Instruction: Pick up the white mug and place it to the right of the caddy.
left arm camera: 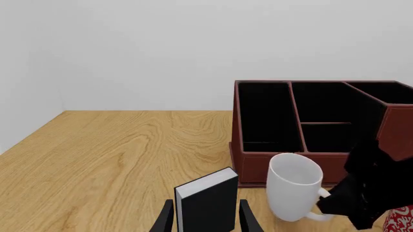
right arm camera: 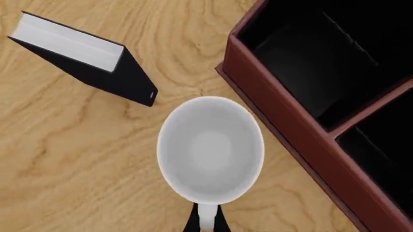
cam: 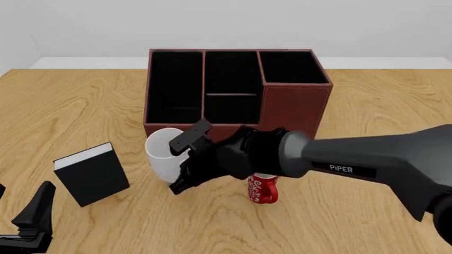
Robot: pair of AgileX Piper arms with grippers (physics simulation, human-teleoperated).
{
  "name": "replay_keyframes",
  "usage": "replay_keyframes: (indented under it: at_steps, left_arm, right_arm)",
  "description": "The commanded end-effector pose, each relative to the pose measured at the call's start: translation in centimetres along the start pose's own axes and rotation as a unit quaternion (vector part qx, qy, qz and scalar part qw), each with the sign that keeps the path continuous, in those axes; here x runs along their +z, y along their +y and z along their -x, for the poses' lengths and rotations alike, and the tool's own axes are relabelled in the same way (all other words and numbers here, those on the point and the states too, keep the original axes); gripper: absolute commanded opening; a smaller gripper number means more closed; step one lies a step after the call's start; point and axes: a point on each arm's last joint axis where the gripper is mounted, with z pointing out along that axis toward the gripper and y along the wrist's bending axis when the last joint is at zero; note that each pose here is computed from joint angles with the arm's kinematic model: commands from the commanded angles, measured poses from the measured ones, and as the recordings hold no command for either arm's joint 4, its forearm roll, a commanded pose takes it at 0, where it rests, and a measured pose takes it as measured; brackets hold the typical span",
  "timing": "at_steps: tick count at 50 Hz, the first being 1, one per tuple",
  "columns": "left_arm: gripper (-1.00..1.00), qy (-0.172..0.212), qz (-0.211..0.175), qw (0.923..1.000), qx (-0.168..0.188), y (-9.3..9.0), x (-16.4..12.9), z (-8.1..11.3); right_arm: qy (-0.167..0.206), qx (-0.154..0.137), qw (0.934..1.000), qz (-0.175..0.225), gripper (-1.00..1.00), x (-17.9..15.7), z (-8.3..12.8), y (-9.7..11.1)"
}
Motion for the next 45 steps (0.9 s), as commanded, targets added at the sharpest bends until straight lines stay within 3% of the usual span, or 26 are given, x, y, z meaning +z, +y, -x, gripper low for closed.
replay_keyframes:
  at_steps: [1, 25, 45]
  left_arm:
    - [1.0, 0.0, 0.0, 1.0, 0.0, 0.0, 0.0, 0.0]
    - [1.0, 0.0, 0.0, 1.0, 0.0, 0.0, 0.0, 0.0]
    - [1.0, 0.0, 0.0, 1.0, 0.0, 0.0, 0.0, 0.0]
  right_arm:
    - [-0.035, -0.008, 0.9993, -0.002, -1.0, -3.4, 1.7, -0.2]
    - [-0.109, -0.04, 0.9932, 0.001, -1.0, -11.0, 4.7, 0.4]
    - [-0.179, -0.067, 0.9815, -0.013, -1.0, -17.7, 6.2, -0.2]
